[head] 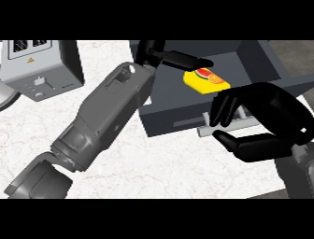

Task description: Pick up the cup, place it into the drawer and close the drawer

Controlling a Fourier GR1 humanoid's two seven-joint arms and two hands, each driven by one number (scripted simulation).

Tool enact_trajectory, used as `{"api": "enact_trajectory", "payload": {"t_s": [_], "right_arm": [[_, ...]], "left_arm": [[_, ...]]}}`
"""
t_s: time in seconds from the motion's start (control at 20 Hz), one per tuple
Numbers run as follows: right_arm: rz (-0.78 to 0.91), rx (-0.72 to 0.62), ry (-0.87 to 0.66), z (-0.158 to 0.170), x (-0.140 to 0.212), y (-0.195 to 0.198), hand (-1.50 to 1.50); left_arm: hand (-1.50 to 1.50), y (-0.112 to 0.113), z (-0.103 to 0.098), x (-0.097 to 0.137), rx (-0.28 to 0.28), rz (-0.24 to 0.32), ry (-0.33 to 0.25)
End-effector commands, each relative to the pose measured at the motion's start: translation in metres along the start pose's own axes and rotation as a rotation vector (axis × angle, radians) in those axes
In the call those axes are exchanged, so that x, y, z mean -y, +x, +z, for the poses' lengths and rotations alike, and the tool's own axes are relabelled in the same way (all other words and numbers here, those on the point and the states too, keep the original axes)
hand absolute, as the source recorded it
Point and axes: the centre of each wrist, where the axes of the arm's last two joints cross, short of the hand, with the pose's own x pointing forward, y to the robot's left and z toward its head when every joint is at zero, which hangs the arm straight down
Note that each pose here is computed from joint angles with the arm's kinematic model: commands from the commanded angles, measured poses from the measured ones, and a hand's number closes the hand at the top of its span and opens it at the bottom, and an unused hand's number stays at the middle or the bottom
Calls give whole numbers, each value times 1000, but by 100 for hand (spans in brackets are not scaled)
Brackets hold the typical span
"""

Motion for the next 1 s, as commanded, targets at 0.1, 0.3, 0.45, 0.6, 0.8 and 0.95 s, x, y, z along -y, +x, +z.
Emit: {"api": "enact_trajectory", "payload": {"t_s": [0.1, 0.3, 0.45, 0.6, 0.8, 0.95], "right_arm": [[178, -246, 248, 4, 6, 4, 150], [267, -392, 230, 37, 4, -7, -150], [486, -416, 204, 31, -12, -8, -150], [495, -490, 173, 37, -18, -43, -150], [536, -604, 187, 38, -23, -92, -150], [542, -632, 251, 32, -25, -123, -150]], "left_arm": [[-150, 7, -4, 1, 68, 55, 84], [-150, 4, -4, 0, 51, 51, 108], [-150, -4, 0, -6, 35, 90, 126], [-150, -12, 7, -8, 58, 131, 135], [-150, -8, 4, -14, 80, 151, 127], [-150, -24, 18, -20, 76, 177, 132]]}}
